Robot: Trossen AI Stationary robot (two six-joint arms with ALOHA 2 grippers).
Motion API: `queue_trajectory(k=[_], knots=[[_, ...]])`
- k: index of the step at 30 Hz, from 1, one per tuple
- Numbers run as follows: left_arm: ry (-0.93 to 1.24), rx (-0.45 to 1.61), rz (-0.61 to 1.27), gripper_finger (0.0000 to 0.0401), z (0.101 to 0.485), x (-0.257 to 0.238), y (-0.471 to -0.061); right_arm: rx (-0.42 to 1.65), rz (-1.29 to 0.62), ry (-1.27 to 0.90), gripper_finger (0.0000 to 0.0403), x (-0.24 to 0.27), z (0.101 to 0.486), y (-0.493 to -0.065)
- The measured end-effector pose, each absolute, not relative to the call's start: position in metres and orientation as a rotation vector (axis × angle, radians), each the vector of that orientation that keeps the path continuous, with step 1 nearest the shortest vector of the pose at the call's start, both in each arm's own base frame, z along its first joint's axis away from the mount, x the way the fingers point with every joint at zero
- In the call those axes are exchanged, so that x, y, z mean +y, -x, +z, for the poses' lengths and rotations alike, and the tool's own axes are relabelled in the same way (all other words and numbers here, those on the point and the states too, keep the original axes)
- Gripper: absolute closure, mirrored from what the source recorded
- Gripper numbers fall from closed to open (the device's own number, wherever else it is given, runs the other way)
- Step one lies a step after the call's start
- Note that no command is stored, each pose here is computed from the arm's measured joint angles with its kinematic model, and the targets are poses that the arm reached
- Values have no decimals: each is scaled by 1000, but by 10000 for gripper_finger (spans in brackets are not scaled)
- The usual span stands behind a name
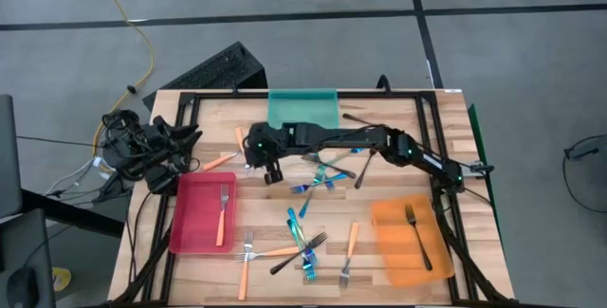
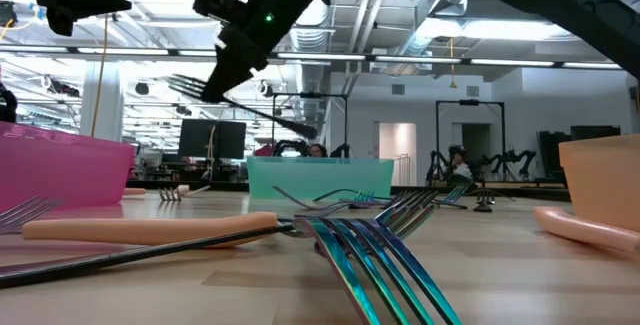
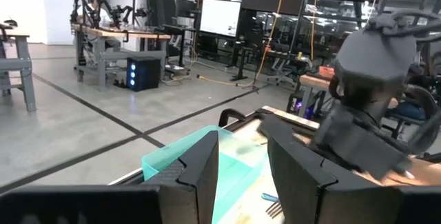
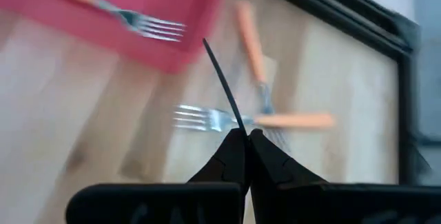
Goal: Sort silverware by color (type)
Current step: Put the black fork into the orange bin
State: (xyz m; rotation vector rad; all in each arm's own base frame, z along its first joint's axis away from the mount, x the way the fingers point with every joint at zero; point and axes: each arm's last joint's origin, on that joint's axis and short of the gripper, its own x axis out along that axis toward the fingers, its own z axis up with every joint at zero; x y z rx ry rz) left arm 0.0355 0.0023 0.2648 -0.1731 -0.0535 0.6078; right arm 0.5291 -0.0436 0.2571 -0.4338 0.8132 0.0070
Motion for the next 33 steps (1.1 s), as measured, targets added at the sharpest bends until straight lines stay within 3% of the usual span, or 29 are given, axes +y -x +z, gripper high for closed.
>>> queue_trajectory(k=[3,7,12,16,24,28,33], knots=[[173,-54,608,289,265,2,-36,849,-225,381,381,-50,262,-525],[173,-54,608,289,265,2,-36,897,-338,390,381,-56,269,-516],[173,-54,608,289,265,2,-36,918,-303,261,381,-67,255,-518],[173,-53,608,289,265,2,-36,940,-300,172,381,-69,220,-530],[173,-53,608,289,265,2,-36,964,-207,184,381,-52,164,-550],[172,-53,609,289,265,2,-36,1018,-261,233,381,-52,169,-543],[171,-53,609,289,265,2,-36,1019,-390,285,381,-43,211,-528]])
